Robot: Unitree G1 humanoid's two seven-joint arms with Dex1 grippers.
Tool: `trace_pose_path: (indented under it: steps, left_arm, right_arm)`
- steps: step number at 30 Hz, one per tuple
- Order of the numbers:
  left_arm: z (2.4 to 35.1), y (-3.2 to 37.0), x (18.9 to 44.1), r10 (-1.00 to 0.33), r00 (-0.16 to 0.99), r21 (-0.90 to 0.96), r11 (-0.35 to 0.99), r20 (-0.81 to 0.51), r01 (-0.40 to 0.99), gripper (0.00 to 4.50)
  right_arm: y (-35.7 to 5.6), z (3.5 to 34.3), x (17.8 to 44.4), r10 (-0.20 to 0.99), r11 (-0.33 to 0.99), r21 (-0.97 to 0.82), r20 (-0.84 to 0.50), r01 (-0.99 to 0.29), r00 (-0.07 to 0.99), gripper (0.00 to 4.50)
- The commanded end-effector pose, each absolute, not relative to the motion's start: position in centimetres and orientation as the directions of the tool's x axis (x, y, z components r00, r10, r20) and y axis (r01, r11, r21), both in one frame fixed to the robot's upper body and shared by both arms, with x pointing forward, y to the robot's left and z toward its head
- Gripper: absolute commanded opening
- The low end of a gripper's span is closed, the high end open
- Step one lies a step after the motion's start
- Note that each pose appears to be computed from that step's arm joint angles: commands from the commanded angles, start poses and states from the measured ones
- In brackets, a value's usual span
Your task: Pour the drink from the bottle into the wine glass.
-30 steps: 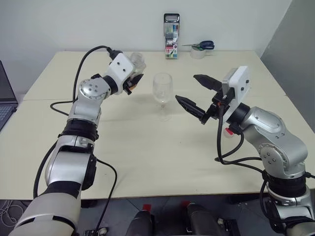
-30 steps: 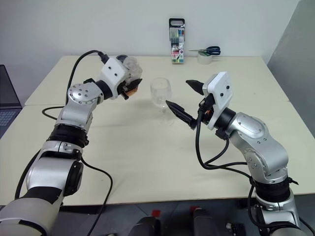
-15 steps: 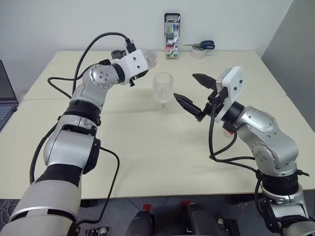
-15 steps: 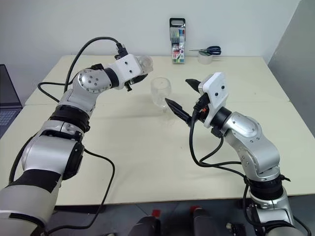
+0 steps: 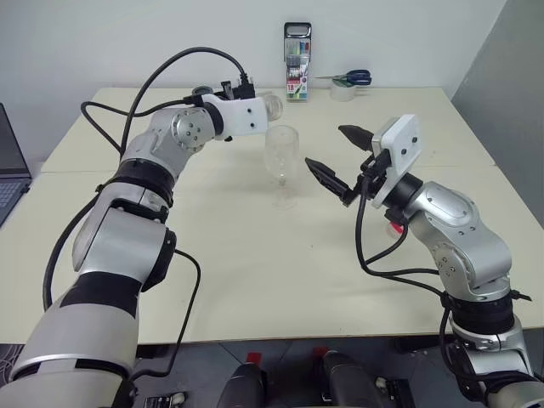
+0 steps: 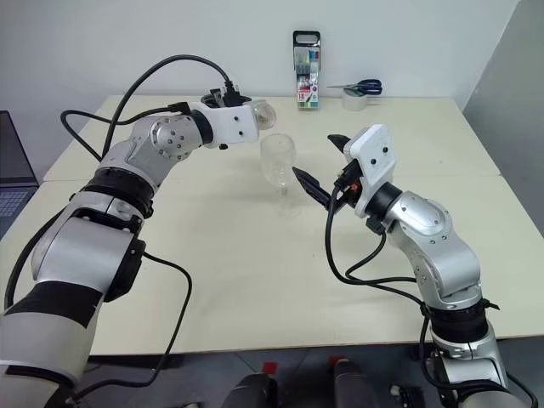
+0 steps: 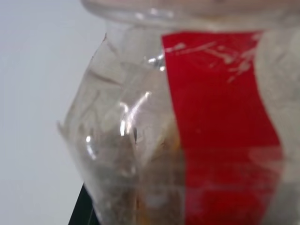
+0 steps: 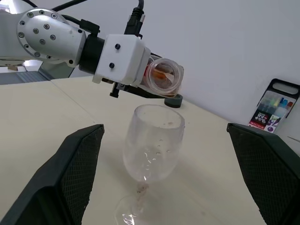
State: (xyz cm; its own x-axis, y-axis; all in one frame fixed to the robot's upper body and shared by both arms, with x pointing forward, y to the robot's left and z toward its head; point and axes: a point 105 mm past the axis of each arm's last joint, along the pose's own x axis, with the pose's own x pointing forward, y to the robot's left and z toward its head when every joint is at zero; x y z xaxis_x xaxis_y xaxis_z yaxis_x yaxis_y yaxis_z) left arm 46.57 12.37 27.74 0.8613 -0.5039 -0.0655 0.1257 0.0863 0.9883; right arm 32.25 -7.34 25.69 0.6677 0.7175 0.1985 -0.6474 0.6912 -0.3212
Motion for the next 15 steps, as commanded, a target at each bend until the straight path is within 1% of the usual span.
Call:
trace_pose_path:
  steps: [1,15]
  left_arm:
    - [30.96,11.99,46.19,-0.517,0.856,0.999,0.039,0.012,0.010,1.64]
    - [31.72,12.07,46.23,-0.505,0.863,0.997,-0.053,0.018,-0.052,1.64]
  right_arm:
    - [-7.39,27.48,31.78,0.716,0.696,-0.350,0.265,-0.627,0.646,4.50]
    - [-7.31,27.69,31.69,0.720,0.692,-0.346,0.271,-0.633,0.639,4.50]
